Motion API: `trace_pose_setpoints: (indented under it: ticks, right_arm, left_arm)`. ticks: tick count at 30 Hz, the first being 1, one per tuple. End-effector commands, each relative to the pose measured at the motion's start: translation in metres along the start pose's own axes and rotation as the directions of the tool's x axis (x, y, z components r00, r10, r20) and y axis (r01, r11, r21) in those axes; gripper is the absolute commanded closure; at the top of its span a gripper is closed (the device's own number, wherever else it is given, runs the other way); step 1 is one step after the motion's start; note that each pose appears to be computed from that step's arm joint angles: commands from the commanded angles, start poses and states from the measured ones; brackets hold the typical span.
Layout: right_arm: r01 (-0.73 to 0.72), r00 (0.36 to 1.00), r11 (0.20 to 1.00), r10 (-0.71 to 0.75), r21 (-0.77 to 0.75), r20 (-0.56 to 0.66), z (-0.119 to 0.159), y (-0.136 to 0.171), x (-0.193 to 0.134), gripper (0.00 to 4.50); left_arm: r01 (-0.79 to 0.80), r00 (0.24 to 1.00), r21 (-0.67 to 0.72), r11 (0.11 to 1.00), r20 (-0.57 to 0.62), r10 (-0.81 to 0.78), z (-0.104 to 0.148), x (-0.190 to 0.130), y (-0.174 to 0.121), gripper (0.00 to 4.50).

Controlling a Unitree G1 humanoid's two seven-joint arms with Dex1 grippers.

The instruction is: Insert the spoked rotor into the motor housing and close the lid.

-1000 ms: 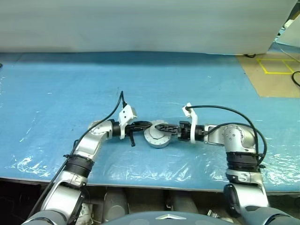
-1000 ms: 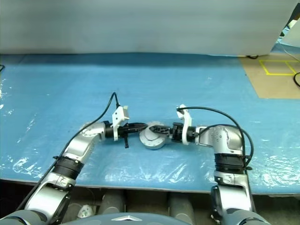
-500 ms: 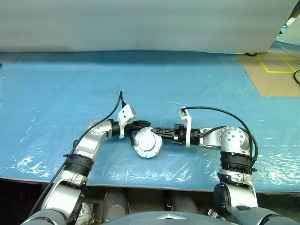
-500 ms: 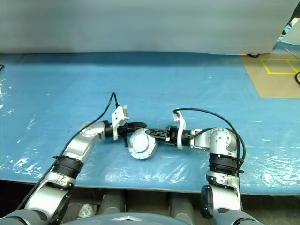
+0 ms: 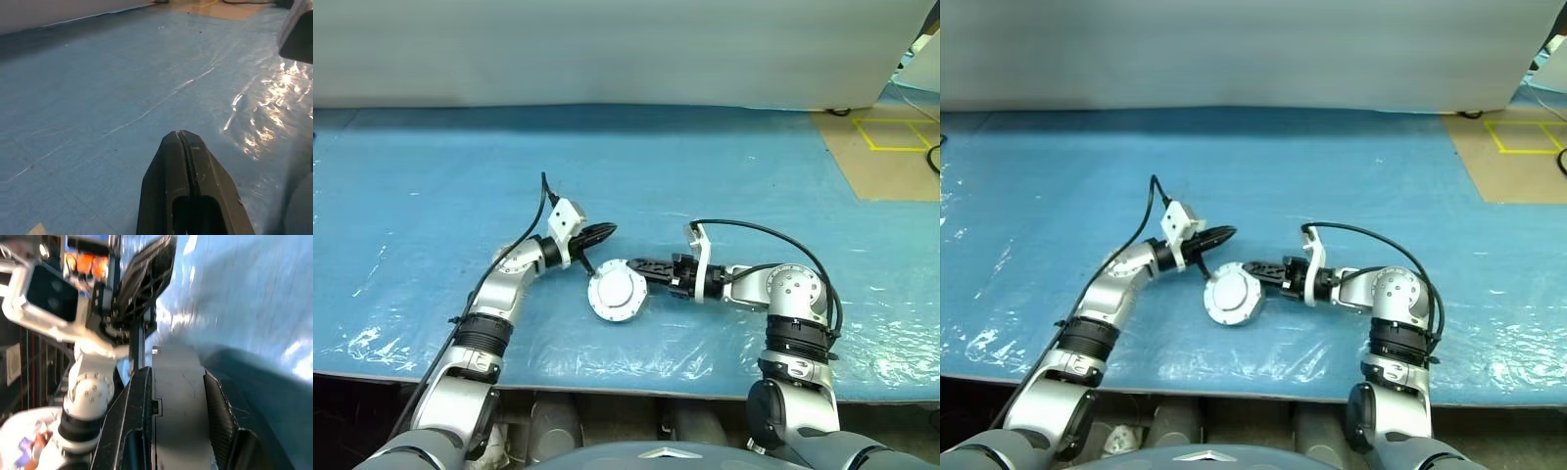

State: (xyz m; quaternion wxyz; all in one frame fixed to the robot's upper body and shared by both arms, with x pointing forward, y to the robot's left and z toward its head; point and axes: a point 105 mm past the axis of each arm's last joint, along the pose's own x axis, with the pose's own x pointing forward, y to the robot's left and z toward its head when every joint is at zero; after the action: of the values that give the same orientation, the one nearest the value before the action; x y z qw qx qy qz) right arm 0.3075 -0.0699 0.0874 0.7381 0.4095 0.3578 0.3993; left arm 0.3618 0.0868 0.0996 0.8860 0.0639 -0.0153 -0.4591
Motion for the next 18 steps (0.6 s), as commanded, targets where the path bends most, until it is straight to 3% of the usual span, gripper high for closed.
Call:
trace_pose_setpoints:
  ticks: [1,13,18]
  right_arm:
    - [-0.031,0.98,0.999,0.034,-0.019,0.198,0.041,0.01,-0.005,3.38]
    - [-0.104,0.869,0.994,0.073,0.037,0.49,0.095,0.022,-0.014,3.38]
    - [-0.227,0.811,0.973,0.17,0.034,0.56,0.109,0.043,-0.011,3.38]
  left_arm:
    - [-0.031,0.996,-0.022,0.999,0.077,0.032,0.016,-0.001,0.007,4.5]
    - [-0.168,0.932,-0.427,0.888,0.226,0.285,0.026,-0.029,0.034,4.5]
    - [-0.052,0.909,-0.614,0.788,0.297,0.292,0.035,-0.021,0.019,2.93]
